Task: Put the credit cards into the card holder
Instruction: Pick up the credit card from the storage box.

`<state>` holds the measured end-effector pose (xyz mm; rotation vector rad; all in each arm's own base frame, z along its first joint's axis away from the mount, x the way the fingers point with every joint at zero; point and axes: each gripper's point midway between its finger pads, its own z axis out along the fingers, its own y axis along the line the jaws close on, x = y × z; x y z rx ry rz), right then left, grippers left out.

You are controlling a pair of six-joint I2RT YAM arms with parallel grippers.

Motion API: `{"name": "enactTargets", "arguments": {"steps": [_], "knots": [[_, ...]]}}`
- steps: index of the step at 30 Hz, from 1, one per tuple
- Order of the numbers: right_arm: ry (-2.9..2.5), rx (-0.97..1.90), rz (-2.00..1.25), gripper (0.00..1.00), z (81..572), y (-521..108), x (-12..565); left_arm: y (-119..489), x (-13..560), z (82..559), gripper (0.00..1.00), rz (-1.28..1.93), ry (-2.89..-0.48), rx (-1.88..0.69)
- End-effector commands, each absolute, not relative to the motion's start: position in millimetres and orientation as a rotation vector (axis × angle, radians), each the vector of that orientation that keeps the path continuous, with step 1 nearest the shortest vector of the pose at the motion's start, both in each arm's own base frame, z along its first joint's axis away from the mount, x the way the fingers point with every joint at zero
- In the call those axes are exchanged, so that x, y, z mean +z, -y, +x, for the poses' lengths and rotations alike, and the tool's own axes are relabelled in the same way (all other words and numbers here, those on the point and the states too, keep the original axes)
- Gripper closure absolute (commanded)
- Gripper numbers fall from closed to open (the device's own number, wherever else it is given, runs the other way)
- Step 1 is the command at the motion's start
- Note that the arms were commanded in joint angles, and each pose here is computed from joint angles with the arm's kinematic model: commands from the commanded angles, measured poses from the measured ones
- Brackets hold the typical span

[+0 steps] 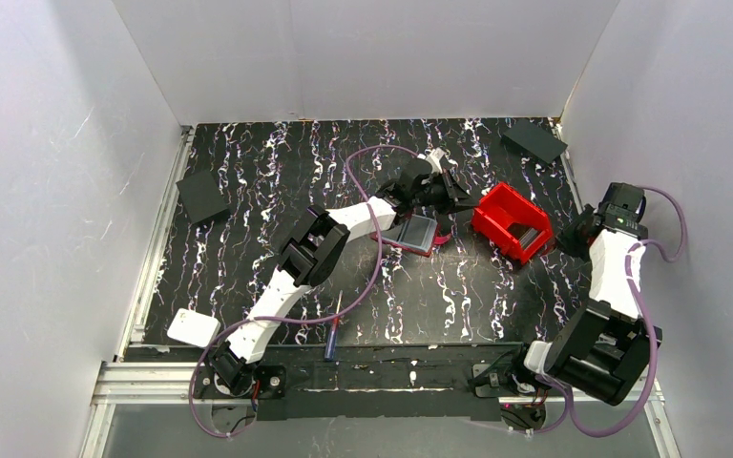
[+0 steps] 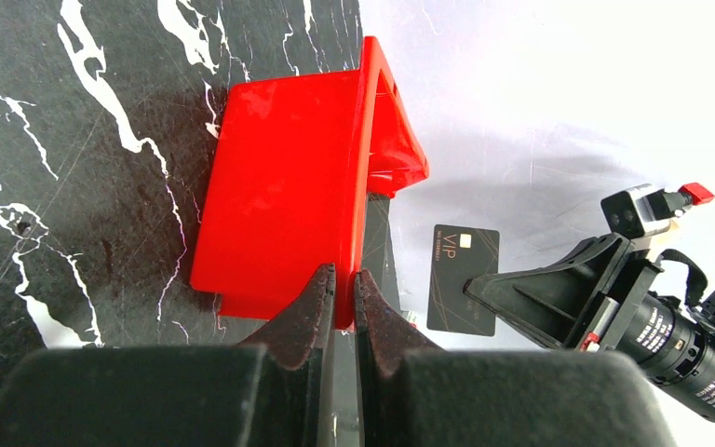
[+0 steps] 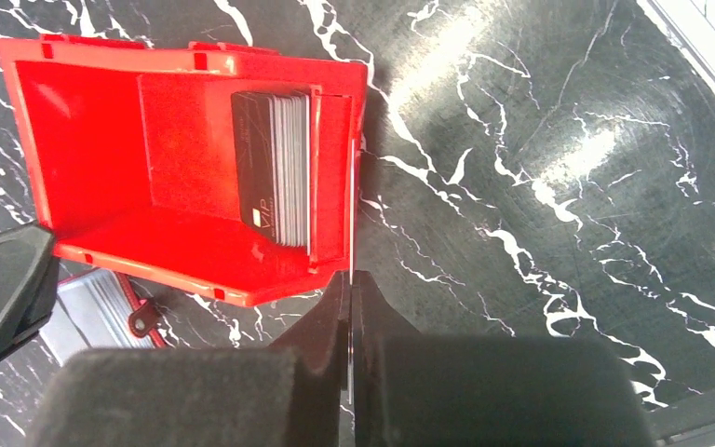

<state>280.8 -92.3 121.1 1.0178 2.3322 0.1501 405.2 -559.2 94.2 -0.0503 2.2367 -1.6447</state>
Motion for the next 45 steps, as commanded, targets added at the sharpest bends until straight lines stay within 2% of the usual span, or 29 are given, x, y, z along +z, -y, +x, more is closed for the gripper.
{"name": "enactTargets", "arguments": {"steps": [1, 4, 7, 12, 23, 29, 32, 35, 40, 45], "knots": [[-2.24, 0.174, 0.963, 0.99, 295, 96, 157, 559, 101, 407, 0.94, -0.052, -2.242, -1.638], [-2.233, 0.176, 0.93, 0.99, 300, 95, 167, 559, 102, 404, 0.87, -0.047, -2.25, -1.653], [-2.236, 0.2, 0.886, 0.99, 306, 88, 173, 559, 105, 401, 0.71, -0.046, -2.258, -1.67], [-2.239, 0.204, 0.807, 0.99, 312, 80, 180, 549, 115, 401, 0.49, -0.045, -2.265, -1.679], [-2.227, 0.349, 0.61, 0.99, 340, 40, 197, 506, 156, 396, 0.22, -0.018, -2.283, -1.667], [-2.212, 0.479, 0.448, 0.99, 363, -6, 204, 475, 189, 372, 0.16, 0.001, -2.298, -1.718], [-2.204, 0.546, 0.339, 0.99, 372, -37, 209, 466, 224, 352, 0.14, 0.109, -2.272, -1.8], [-2.163, 0.719, 0.202, 0.99, 379, -87, 223, 430, 247, 333, 0.14, 0.211, -2.25, -1.823], [-2.008, 1.088, 0.009, 0.99, 366, -199, 243, 334, 258, 325, 0.15, 0.163, -2.232, -1.851], [-1.888, 1.279, 0.019, 0.99, 348, -258, 247, 310, 265, 297, 0.13, 0.132, -2.169, -1.821]]}}
